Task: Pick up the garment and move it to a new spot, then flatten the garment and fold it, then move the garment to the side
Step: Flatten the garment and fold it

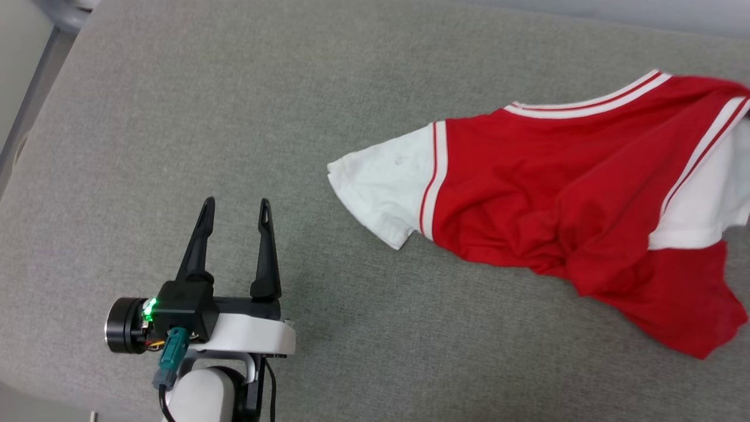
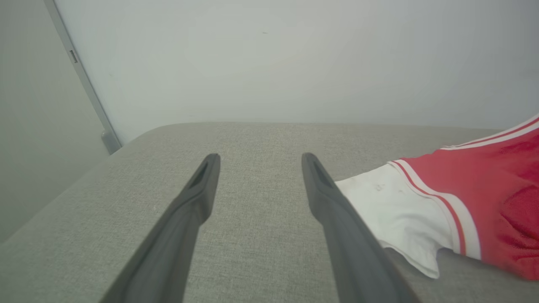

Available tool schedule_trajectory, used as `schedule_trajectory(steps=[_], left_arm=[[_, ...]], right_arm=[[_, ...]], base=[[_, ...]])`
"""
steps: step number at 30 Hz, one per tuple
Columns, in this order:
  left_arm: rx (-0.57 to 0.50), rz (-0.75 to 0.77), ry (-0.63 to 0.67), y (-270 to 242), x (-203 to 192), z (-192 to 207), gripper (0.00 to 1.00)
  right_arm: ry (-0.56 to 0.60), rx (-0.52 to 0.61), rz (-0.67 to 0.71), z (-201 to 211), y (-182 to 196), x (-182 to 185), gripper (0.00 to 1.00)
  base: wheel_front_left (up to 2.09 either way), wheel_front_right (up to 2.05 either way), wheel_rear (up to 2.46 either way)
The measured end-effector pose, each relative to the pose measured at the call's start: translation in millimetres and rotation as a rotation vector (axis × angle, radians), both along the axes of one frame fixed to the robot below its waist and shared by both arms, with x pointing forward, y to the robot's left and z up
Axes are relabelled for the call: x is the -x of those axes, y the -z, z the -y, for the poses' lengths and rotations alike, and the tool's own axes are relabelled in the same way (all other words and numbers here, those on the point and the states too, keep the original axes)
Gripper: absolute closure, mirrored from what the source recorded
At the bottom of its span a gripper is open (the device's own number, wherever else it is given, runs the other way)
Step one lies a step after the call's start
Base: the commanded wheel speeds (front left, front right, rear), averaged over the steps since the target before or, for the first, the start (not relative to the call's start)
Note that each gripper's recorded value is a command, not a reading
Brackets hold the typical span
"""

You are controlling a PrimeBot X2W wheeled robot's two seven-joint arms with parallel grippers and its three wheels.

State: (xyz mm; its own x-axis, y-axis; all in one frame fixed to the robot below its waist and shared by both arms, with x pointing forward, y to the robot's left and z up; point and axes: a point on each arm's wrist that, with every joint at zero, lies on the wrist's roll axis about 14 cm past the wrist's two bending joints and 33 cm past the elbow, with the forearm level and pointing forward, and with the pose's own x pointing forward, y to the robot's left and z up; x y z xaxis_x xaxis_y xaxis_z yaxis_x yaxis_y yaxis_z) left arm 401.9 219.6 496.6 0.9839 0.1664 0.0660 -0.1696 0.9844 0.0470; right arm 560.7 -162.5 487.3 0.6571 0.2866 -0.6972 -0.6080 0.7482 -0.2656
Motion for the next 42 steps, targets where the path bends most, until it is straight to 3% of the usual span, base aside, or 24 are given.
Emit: schedule_trajectory(steps=[5,11,16,22,23,24,31,34,39,42], left_arm=[[0.003,-0.028,-0.004,11.6,-10.4,-1.5,0.00],[0.010,-0.060,-0.033,25.3,-19.8,-8.7,0.00],[0.011,-0.076,-0.050,31.1,-21.5,-12.4,0.00],[0.014,-0.074,-0.063,30.4,-20.7,-15.5,0.00],[0.013,-0.072,-0.065,29.4,-20.4,-16.3,0.00],[0.010,-0.071,-0.067,28.7,-19.5,-17.1,0.00],[0.004,-0.034,-0.063,13.1,-8.2,-18.3,0.00],[0.001,-0.021,-0.059,8.3,-6.7,-17.7,0.00],[0.001,0.008,-0.027,-0.9,-6.0,-8.4,0.00],[0.004,0.007,-0.018,-0.5,-4.7,-6.1,0.00]], right_arm=[[0.000,0.110,-0.017,-4.0,24.2,-31.8,1.00],[-0.027,0.101,-0.047,-35.9,62.3,-59.4,1.00],[-0.021,0.127,-0.166,-43.8,109.3,-51.9,1.00],[0.002,0.081,-0.180,-42.5,114.0,-48.6,1.00],[0.005,0.060,-0.168,-43.1,111.0,-48.9,0.39],[0.010,0.035,-0.153,-43.0,107.5,-49.0,0.00],[0.056,-0.294,0.091,-40.4,32.6,-53.4,0.00],[0.077,-0.339,0.146,-27.2,12.7,-51.3,0.00],[0.170,-0.390,0.305,30.1,-50.9,-51.2,0.00],[0.194,-0.377,0.296,43.7,-58.0,-46.3,0.00]], base=[[0.00,0.00,0.00],[0.00,0.00,0.00],[0.00,0.00,0.00],[0.00,0.00,0.00],[0.00,0.00,0.00],[0.00,0.00,0.00],[0.00,0.00,0.00],[0.00,0.00,0.00],[0.00,0.00,0.00],[0.00,0.00,0.00]])
